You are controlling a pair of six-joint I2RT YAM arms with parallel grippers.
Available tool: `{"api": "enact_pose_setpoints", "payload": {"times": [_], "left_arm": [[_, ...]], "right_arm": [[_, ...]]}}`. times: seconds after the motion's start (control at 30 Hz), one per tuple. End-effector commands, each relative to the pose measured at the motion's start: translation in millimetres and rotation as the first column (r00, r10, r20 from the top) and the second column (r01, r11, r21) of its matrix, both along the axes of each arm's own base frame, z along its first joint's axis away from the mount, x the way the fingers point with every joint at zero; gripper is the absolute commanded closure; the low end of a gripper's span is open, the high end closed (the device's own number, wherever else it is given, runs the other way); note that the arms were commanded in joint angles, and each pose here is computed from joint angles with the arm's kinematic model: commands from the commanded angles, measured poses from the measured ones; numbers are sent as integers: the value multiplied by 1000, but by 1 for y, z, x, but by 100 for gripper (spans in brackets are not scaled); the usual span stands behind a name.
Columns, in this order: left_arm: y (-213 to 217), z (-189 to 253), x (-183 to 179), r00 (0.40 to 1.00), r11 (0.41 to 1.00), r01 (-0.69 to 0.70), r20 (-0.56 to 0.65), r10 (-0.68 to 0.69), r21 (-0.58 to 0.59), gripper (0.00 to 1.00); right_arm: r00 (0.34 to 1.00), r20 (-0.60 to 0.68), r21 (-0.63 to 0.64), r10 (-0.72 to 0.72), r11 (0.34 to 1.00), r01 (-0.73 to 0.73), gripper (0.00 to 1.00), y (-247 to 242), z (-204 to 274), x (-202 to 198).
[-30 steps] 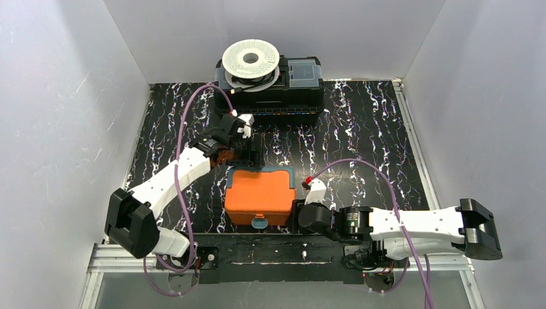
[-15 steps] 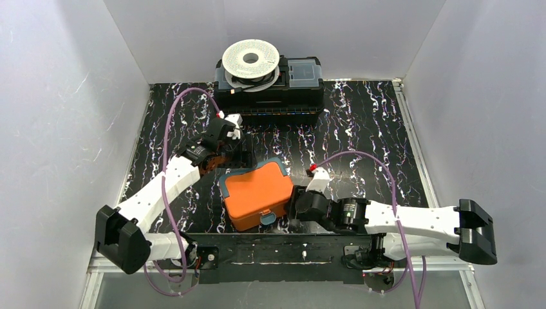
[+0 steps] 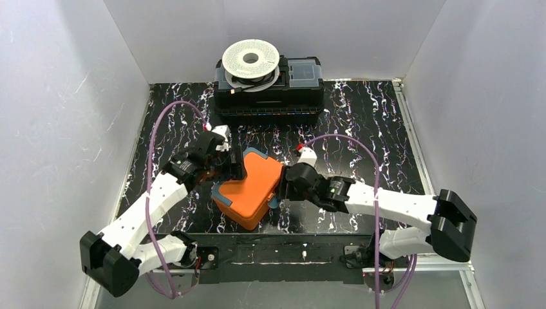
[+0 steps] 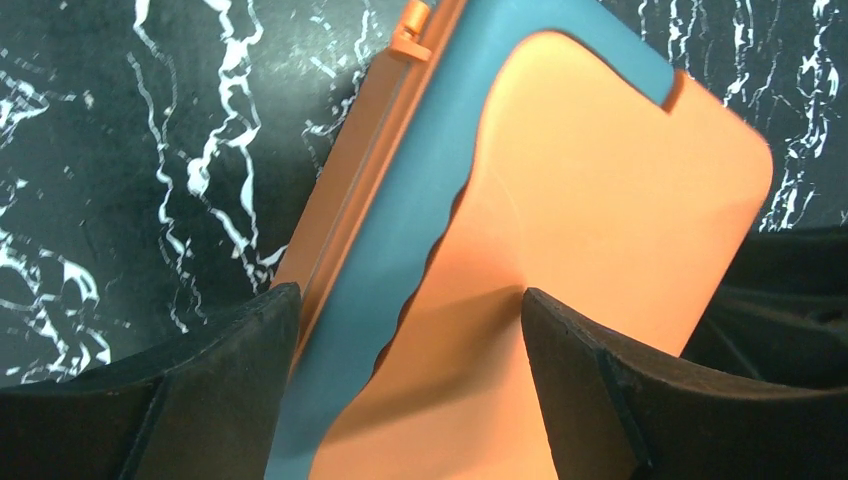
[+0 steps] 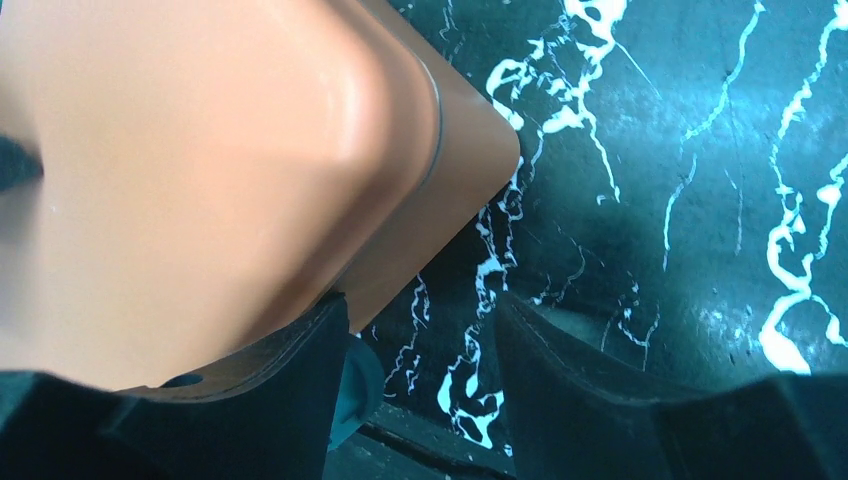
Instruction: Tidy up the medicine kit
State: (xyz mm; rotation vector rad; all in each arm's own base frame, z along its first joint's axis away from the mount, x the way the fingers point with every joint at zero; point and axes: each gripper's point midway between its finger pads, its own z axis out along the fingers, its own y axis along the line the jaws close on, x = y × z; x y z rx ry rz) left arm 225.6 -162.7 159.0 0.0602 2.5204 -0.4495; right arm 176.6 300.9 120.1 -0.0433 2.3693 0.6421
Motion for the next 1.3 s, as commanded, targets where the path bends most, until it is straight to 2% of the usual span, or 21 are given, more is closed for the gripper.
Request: {"api": "enact_pose_setpoints", "payload": {"times": [0.0,0.13,0.4,0.6,0.8,1.0,1.27], "left_arm": [[23,-19,-47,991,999,-5,-131,12,52,21],[31,-14,-60,993,999,-29,-114,32,26,21],[36,-12,-72,994,997,-66,-89,63,-28,20],[23,3,-72,998,993,-32,-61,26,-114,20],[6,-9,-78,992,983,0,-121,-22,-182,21],[-7,-9,-82,992,963,28,-111,-60,-267,21],[6,-1,-77,997,981,31,-69,-45,-190,21]], "right_arm": [[991,90,170,99,979,-113,37,48,60,27],[985,65,155,158,974,-166,37,42,59,37],[977,132,104,168,978,-182,31,6,78,45],[980,103,170,171,968,-187,29,-8,74,25],[982,68,273,174,944,-186,28,-14,67,4],[984,48,290,173,940,-180,27,-24,55,-7],[990,0,347,143,928,-134,29,-25,39,-5]]}}
